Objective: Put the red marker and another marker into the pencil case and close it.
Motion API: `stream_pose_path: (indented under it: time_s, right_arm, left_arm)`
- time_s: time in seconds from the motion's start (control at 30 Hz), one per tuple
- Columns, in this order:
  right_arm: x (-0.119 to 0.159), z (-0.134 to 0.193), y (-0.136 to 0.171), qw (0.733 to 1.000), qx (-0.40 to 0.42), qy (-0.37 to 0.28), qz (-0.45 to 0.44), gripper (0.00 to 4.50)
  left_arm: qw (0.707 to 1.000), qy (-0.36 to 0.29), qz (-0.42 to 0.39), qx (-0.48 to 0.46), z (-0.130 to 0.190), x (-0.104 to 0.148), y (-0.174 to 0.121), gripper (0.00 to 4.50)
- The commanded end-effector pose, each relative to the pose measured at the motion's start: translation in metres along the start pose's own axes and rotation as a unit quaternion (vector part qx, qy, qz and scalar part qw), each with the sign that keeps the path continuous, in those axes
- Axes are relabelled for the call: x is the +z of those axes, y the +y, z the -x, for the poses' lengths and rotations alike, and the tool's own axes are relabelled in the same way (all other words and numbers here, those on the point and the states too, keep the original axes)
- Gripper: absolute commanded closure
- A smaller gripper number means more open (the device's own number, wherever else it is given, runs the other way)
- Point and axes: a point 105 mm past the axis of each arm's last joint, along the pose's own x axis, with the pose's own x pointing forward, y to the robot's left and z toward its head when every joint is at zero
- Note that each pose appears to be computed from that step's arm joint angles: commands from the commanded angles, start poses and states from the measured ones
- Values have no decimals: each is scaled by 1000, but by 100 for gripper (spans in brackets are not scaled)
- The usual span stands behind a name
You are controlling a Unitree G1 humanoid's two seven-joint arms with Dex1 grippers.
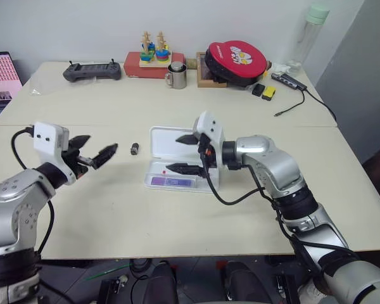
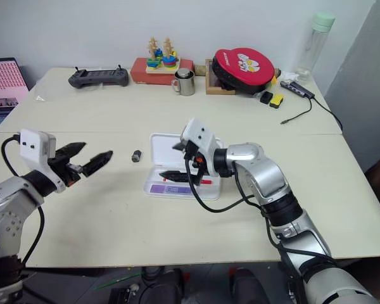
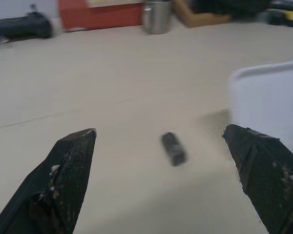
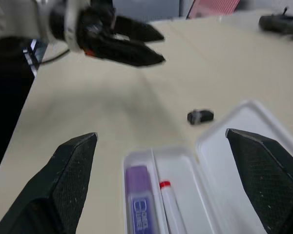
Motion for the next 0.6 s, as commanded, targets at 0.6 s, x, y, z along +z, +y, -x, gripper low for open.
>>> stream_pose_path:
  time_s: [0.6]
  right_arm:
    - [40, 15, -12, 995, -81, -53, 34, 7]
  left_arm:
    - [992, 121, -19, -22, -80, -55, -46, 0]
